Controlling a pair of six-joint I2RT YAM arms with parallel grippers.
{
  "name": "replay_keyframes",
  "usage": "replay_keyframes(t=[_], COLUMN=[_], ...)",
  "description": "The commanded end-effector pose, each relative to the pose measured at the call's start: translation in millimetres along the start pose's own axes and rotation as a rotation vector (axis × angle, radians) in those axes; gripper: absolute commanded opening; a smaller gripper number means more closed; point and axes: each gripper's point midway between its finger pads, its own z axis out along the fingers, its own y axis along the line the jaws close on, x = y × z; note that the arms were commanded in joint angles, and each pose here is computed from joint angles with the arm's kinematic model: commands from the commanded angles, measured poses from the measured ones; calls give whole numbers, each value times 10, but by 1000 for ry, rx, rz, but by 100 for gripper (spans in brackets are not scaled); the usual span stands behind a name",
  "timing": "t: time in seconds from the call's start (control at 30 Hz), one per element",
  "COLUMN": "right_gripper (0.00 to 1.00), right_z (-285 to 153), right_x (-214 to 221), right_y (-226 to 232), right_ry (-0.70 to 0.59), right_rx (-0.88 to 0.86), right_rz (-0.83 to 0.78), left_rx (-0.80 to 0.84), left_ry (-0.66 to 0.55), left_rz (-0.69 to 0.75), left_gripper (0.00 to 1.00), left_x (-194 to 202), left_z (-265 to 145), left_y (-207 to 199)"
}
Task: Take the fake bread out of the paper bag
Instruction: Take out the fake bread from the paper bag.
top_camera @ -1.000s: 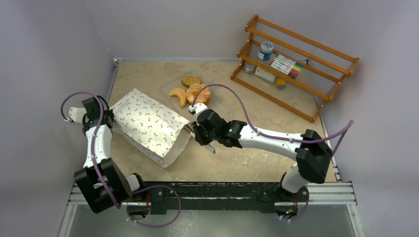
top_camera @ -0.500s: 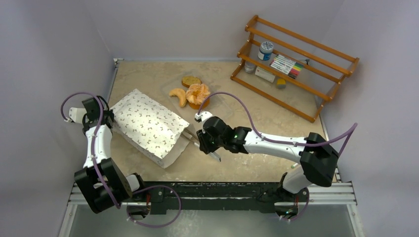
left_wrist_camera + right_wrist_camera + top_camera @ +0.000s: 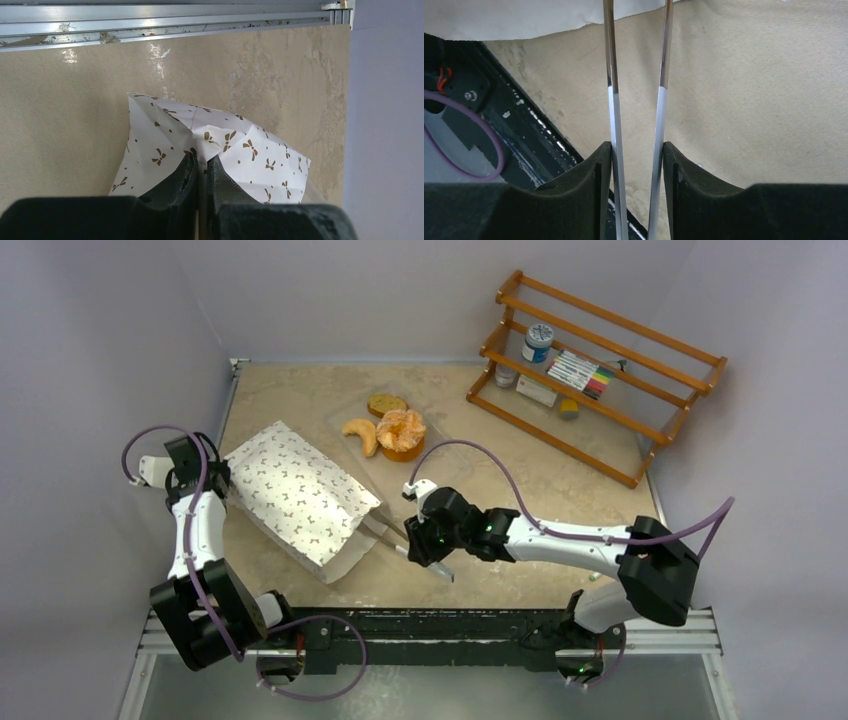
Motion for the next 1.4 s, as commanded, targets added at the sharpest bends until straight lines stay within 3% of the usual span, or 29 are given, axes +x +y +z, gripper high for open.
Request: replay_keyframes(t=[0.0, 0.47, 0.7, 0.97, 1.37], right_gripper=[42, 42, 42, 46, 48], right_z=[-93, 114, 102, 128, 320], right_x=[-149, -78, 9, -198, -299], right_y=[263, 97, 259, 476, 476], right_ry=[-70, -23, 17, -38, -40], right_rx=[-115, 34, -48, -142, -155], right_rz=[-12, 78, 156, 194, 233], left_rx=[85, 81, 80, 75, 72], left_ry=[-36, -25, -28, -24, -23], left_rz=[-59, -67, -63, -57, -58], left_gripper=[0, 0, 0, 0, 0], left_x=[-185, -137, -133, -88, -54], left_z=[-92, -148, -190, -188, -213], left_y=[-293, -212, -181, -113, -48])
